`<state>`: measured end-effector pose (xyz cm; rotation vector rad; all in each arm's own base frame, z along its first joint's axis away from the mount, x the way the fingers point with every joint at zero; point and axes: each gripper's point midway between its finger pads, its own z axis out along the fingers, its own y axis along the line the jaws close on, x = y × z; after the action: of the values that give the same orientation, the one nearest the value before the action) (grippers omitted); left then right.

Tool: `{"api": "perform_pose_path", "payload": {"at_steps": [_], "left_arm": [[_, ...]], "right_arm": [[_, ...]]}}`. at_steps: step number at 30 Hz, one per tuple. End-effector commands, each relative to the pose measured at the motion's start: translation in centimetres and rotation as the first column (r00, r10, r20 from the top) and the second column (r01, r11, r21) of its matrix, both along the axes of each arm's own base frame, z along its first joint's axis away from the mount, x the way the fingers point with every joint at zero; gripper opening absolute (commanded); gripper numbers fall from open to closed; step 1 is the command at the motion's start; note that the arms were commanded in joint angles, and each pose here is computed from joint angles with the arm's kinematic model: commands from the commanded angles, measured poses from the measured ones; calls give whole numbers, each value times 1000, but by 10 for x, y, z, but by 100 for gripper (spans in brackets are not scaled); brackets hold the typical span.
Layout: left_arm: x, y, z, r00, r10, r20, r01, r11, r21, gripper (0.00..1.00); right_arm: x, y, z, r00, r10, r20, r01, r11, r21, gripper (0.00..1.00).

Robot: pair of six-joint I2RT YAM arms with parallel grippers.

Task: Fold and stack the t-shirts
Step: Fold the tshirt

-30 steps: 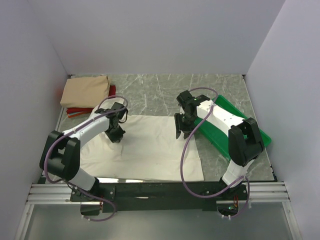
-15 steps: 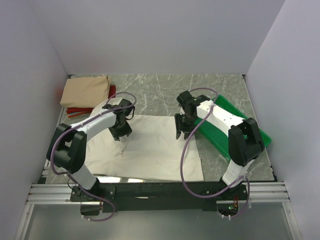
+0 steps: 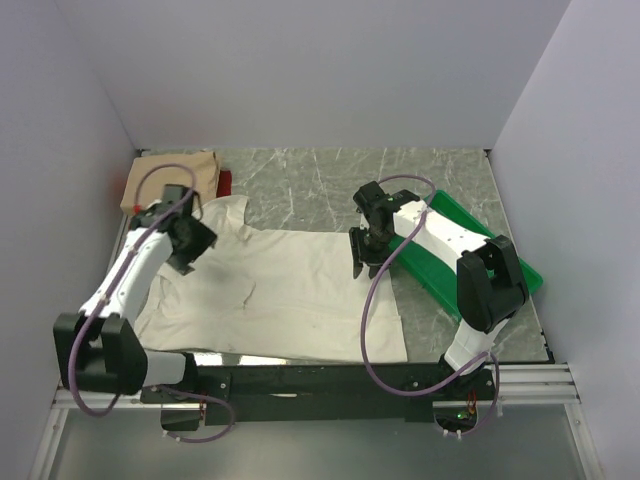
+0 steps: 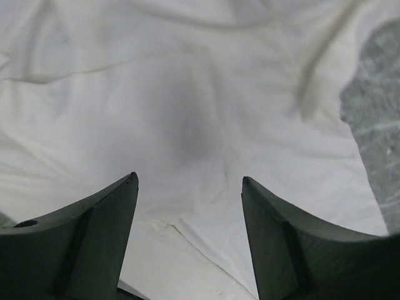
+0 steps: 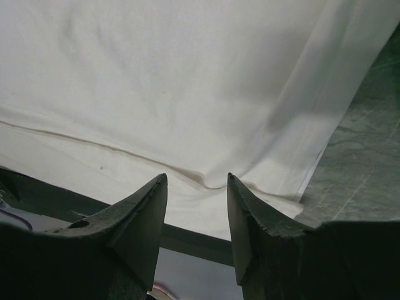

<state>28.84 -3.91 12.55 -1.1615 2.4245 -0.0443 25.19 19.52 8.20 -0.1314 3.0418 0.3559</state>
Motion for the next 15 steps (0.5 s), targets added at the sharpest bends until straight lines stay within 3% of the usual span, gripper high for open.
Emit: {"api": "perform_pose_path", "payload": {"at_steps": [1,6,10,15], "left_arm": [[-29,19,-12,998,35,-50,-40,995,-87,73],[-29,27,-29,997,66,-48,-73,985,-154,72],[5,13,-26,997,50,58,-35,970,-242,72],[32,9,-25,990,38,135,-1,964,-266,73]], "right_arm": [[8,-1,1,999,7,34,-7,1000,-3,50],[10,-3,-14,999,-5,40,6,1000,-23,50],[11,-7,-28,999,0,34,1,998,-55,49],[13,-6,-38,999,13,41,-9,996,-89,48]]}}
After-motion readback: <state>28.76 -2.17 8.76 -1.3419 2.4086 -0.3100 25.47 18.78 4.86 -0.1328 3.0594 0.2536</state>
